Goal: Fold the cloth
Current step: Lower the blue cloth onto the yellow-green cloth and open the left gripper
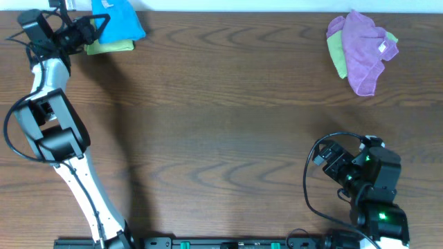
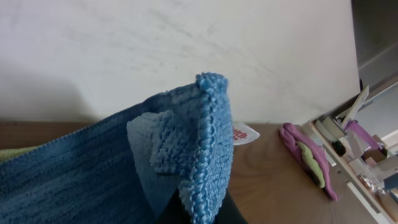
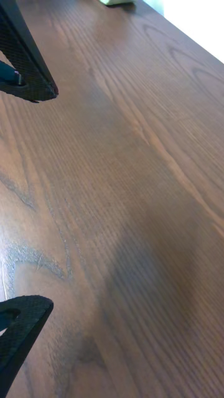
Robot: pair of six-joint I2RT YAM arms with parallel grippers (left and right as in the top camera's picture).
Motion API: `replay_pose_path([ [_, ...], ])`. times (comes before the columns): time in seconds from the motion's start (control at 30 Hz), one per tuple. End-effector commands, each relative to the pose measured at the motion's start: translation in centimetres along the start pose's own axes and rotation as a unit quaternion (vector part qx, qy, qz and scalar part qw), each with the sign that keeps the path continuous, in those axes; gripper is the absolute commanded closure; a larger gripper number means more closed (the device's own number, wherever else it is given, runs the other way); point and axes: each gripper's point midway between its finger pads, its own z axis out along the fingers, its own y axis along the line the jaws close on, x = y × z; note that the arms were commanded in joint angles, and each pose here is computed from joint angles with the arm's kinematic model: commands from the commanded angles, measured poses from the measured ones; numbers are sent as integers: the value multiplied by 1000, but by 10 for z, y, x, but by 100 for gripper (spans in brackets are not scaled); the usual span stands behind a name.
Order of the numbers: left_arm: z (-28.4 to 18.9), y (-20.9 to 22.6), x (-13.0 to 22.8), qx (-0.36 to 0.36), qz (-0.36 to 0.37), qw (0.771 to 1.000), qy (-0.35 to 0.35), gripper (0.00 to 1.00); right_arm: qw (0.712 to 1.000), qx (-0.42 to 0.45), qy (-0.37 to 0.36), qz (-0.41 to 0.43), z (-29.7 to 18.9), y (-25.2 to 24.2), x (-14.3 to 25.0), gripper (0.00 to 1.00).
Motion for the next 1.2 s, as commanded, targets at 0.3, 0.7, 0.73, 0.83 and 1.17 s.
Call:
replay_pose_path([
  [0.3,5,43,13,-29,-19,999,-33,94,1000,-15,4,12,-2,6,-1,1],
  [0.7,-19,56,-23,-66,15,995,-79,94,1000,-15,4,20,-2,6,-1,1],
  [0.73,-21,58,-24,-70,15,994,-82,94,1000,-15,4,20,-2,6,-1,1],
  [0.83,-23,62,-24,-79,7,993,-83,94,1000,-15,4,20,-2,6,-1,1],
  [1.17,-25,76,-18,-110,-18,990,-82,76,1000,-21,-5,19,-2,9,-5,1],
])
